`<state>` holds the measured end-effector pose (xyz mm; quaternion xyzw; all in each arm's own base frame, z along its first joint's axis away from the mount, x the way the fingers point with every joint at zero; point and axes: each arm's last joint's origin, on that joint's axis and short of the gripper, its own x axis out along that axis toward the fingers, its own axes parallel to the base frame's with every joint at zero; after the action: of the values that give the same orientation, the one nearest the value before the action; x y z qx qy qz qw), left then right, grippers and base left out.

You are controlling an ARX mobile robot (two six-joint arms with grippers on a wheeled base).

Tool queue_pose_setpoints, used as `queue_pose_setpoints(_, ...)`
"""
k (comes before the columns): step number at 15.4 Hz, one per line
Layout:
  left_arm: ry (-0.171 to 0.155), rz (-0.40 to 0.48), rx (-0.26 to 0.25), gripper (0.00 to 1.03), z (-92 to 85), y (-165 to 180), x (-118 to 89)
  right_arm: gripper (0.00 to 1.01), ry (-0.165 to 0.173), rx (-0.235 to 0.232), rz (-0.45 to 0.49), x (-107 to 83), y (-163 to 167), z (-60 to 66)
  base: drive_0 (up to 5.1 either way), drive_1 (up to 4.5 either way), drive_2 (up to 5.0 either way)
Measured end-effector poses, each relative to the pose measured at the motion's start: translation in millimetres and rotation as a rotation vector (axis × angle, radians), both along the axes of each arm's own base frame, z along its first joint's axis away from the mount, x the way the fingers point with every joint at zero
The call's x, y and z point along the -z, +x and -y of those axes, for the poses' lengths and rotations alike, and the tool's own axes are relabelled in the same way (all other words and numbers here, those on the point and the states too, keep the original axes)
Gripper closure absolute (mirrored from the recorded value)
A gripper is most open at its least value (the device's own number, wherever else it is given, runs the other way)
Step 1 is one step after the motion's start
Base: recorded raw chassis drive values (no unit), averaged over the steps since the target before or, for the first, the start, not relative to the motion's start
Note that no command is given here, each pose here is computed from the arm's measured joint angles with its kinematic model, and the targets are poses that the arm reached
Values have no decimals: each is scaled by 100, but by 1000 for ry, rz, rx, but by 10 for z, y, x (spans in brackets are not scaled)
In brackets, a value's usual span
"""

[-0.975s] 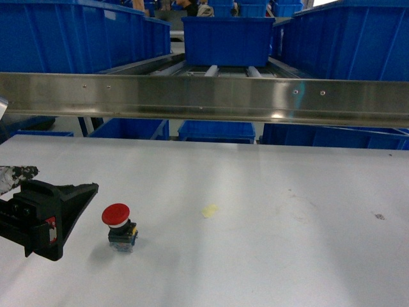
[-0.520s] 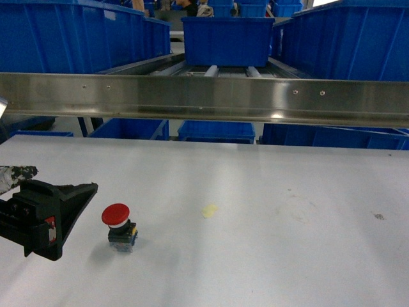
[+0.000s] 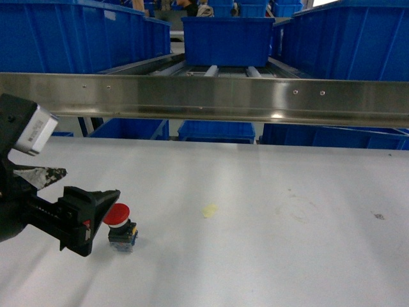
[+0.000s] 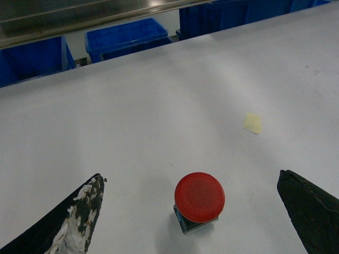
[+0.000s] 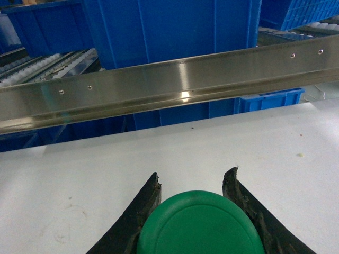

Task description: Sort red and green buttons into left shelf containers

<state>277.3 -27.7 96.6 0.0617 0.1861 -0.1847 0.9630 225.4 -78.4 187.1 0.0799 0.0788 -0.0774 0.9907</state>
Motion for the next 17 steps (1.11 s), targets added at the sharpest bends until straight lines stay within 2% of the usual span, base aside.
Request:
queue_pose_setpoints(1, 30, -14, 32, 5, 26, 56, 74, 70, 0, 0, 0, 0, 0, 0, 0, 0, 0)
queue_pose_setpoints(3, 96, -19, 62, 5, 66, 127, 220, 70, 0, 0, 0, 0, 0, 0, 0, 0, 0)
queue_pose_setpoints(5, 129, 28, 100, 5, 106, 164, 286, 70, 0, -1, 0, 0, 0, -1, 0, 0, 0)
queue_pose_setpoints(7, 99, 128, 114, 5, 117, 216, 385, 70, 0, 0, 0, 0, 0, 0, 0, 0, 0)
queue_pose_setpoints(8, 65, 116, 92, 5, 107, 210, 483, 70, 0, 0, 0, 0, 0, 0, 0, 0, 0)
queue_pose_setpoints(11, 32, -85, 11, 5, 47, 94, 949, 70, 0, 0, 0, 0, 0, 0, 0, 0, 0)
queue_pose_setpoints(12, 20, -108, 9, 5, 44, 75, 1000, 70, 0, 0, 0, 0, 0, 0, 0, 0, 0)
queue_pose_setpoints(15, -16, -107, 17, 5, 90, 97, 990, 70, 0, 0, 0, 0, 0, 0, 0, 0, 0)
queue_pose_setpoints(17, -19, -108, 16, 5, 90, 97, 990, 70, 0, 0, 0, 0, 0, 0, 0, 0, 0)
